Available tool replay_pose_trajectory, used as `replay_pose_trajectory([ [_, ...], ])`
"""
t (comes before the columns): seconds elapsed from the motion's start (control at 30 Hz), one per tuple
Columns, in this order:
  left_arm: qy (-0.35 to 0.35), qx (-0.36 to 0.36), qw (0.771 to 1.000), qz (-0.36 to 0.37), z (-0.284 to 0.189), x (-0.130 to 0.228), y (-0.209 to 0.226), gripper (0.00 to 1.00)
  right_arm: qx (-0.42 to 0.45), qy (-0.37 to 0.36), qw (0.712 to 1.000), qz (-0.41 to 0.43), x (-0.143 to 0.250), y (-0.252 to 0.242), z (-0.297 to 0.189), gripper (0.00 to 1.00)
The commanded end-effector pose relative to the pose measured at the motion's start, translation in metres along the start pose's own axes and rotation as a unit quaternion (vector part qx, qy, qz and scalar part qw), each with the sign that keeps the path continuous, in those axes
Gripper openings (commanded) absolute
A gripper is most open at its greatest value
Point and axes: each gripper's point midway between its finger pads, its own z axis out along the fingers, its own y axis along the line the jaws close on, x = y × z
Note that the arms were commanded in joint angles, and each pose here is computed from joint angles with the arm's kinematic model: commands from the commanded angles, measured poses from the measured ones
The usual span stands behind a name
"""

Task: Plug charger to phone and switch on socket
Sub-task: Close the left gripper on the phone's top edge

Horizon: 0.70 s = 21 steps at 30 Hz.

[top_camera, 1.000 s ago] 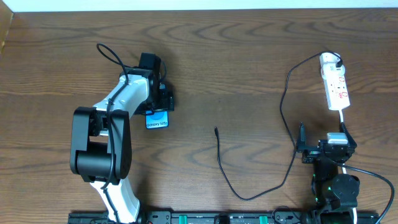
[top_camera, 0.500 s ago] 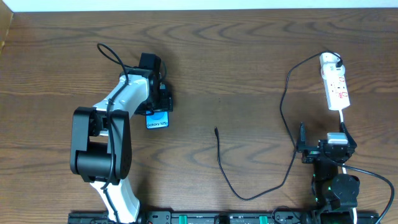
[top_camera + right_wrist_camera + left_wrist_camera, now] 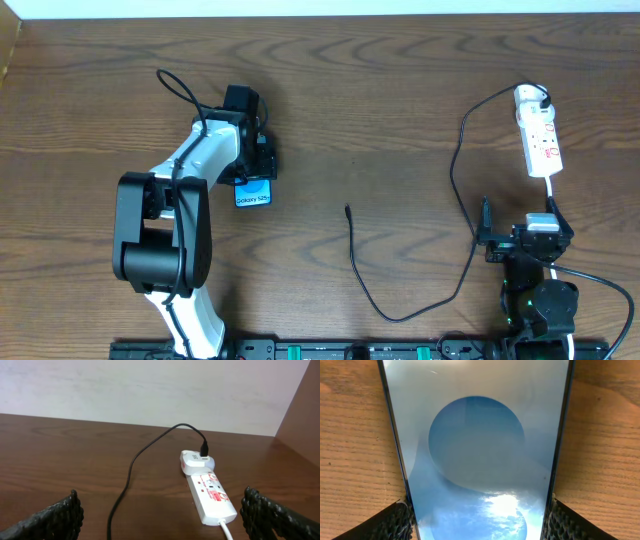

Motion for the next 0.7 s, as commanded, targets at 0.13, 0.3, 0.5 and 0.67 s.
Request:
replay_pose_trajectory([
  [0.13,0.049,-0.026,0.998,0.007,0.0234,0.0279,0.0117,0.52,0.002,0.000,1.000,-0.007,0.0002,-0.0004,-0.0003,0.99],
  [0.3,0.050,-0.026,0.998,0.007,0.0234,0.0280,0.0117,0.28,0.002,0.000,1.000,-0.007,0.0002,-0.0004,-0.0003,0.99],
  [0.5,0.050,-0.026,0.998,0.007,0.0234,0.0280,0.0117,0.07,0.002,0.000,1.000,-0.007,0.0002,-0.0004,-0.0003,0.99],
  [0.67,0.049,-0.026,0.998,0.007,0.0232,0.0276,0.0117,0.07,0.002,0.000,1.000,-0.007,0.0002,-0.0004,-0.0003,0.99],
])
